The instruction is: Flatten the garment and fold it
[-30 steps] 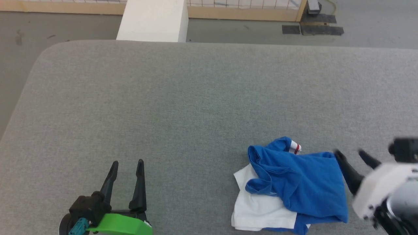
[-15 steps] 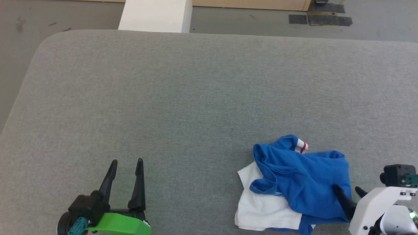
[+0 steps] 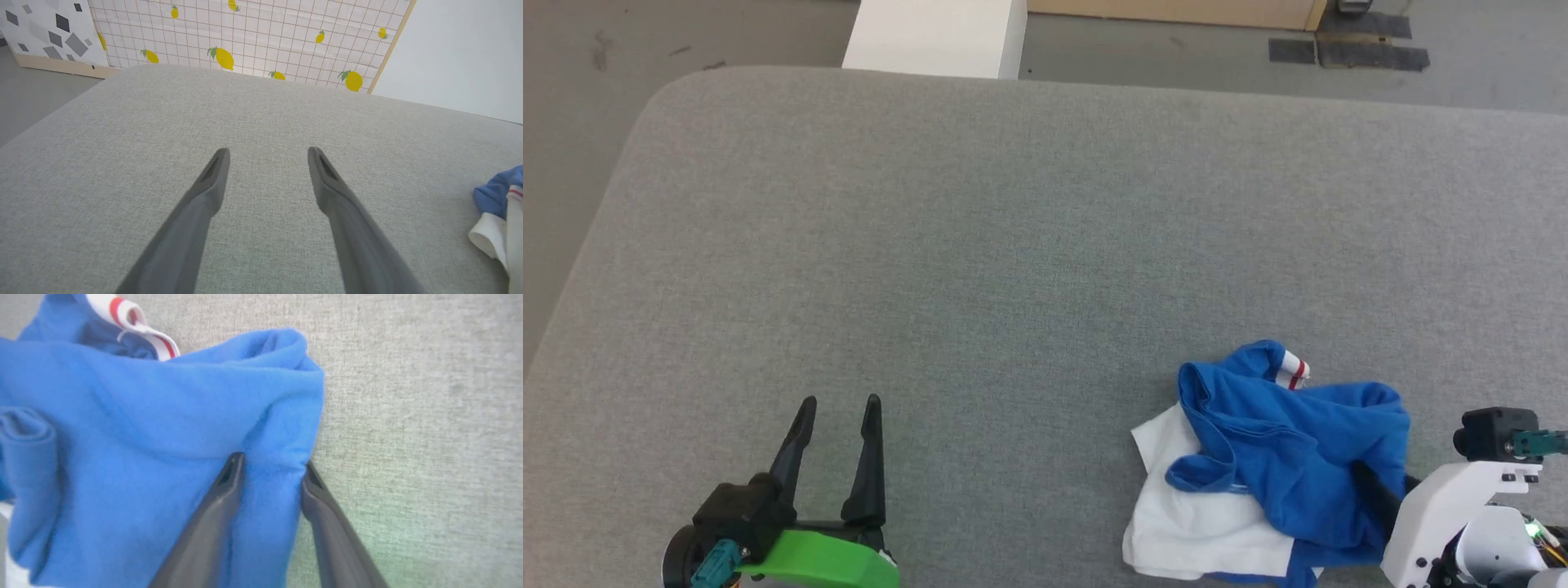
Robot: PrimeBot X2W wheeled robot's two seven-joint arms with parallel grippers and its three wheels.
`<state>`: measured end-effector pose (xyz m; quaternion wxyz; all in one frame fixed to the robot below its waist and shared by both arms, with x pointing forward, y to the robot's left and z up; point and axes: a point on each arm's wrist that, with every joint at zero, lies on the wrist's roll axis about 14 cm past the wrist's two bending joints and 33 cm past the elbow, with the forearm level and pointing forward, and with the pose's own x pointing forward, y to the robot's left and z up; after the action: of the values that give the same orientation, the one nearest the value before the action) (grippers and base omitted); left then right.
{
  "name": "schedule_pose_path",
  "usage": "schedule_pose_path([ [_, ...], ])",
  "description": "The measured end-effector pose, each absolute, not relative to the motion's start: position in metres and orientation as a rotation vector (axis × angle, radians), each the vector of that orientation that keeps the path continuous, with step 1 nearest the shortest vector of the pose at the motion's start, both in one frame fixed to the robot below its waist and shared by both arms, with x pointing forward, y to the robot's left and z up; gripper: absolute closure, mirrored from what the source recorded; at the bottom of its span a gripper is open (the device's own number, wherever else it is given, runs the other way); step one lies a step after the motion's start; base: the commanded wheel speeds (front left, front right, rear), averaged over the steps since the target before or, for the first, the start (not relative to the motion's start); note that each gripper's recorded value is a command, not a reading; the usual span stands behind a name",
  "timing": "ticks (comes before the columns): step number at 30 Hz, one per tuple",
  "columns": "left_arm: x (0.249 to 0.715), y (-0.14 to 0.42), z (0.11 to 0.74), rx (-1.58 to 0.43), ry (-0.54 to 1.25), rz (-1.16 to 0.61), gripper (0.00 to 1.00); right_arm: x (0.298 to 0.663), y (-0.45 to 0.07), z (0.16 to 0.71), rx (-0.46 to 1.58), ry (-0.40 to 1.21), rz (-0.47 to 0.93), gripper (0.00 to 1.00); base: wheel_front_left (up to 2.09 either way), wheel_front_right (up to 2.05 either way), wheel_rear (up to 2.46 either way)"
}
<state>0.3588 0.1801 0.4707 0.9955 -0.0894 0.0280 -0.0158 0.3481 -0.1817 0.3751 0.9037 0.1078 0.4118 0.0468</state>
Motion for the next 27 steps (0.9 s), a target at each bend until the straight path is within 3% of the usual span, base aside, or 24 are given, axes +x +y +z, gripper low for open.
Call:
schedule_pose_path([
  [11,0.362,0.162,0.489,-0.186,0.002,-0.096,0.00,0.364,-0.204,0.416,0.079,0.696,0.104,1.00,0.00,0.00,0.00],
  [27,0.410,0.113,0.490,-0.157,-0.002,-0.274,0.00,0.401,-0.312,0.470,-0.239,0.637,-0.061,1.00,0.00,0.00,0.00],
])
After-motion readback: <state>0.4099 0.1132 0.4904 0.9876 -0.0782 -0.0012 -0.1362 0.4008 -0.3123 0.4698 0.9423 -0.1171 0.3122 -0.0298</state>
